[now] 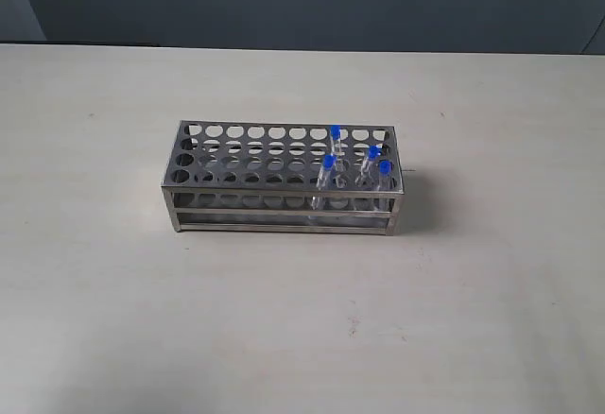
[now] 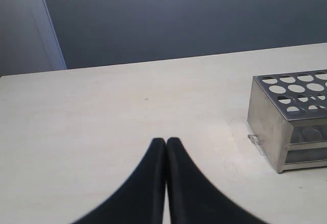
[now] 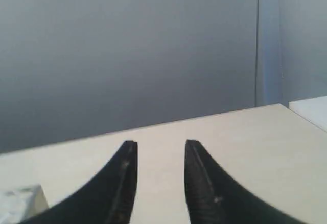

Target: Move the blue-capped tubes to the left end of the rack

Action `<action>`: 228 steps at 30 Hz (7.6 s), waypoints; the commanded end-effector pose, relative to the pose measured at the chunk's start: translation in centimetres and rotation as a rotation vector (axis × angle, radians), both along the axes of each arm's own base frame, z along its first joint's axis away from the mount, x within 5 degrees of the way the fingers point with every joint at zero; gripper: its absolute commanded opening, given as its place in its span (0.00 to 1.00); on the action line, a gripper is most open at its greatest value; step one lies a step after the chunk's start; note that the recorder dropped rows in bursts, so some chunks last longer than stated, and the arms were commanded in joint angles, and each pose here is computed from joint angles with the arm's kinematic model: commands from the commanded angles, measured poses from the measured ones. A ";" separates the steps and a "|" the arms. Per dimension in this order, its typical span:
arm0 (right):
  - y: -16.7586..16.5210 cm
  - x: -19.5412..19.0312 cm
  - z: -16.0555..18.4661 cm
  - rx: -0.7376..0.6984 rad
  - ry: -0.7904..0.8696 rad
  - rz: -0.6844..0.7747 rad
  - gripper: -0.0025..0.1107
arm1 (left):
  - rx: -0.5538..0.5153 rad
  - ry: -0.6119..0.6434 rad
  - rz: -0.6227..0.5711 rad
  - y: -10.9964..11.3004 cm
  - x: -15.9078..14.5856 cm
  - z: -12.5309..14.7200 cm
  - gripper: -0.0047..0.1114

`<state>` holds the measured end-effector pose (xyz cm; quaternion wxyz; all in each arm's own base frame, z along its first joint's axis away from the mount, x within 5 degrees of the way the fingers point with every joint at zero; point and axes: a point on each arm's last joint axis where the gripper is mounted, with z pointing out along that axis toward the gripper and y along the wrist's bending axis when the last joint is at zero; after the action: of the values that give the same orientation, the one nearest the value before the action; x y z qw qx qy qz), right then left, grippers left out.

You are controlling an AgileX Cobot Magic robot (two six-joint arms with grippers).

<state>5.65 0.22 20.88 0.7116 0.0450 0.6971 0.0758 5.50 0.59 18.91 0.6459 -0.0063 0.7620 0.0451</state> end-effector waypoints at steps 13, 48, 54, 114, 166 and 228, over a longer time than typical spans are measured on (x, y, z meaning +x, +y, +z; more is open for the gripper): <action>-0.3 -0.2 1.8 0.639 -0.152 0.033 0.30 | -0.005 -0.014 -0.007 -0.1 0.0 0.3 0.05; 8.7 12.2 10.9 -0.299 0.125 0.456 0.01 | -0.005 -0.014 -0.007 -0.1 0.0 0.3 0.05; 9.7 10.2 3.3 -0.205 0.259 0.576 0.01 | -0.005 -0.014 -0.007 -0.1 0.0 0.3 0.05; 15.0 16.4 -7.5 -0.334 0.300 0.766 0.53 | -0.005 -0.014 -0.007 -0.1 0.0 0.3 0.05; 14.6 16.1 -6.6 -0.325 0.346 0.747 0.02 | -0.005 -0.014 -0.007 -0.1 0.0 0.3 0.05; 35.1 24.7 -0.9 -0.330 0.229 1.058 0.02 | -0.005 -0.014 -0.007 -0.1 0.0 0.3 0.05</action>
<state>30.28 35.37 19.86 0.4952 -0.4145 0.6962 0.3137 5.50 0.59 18.91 0.6459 -0.0063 0.7620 0.0451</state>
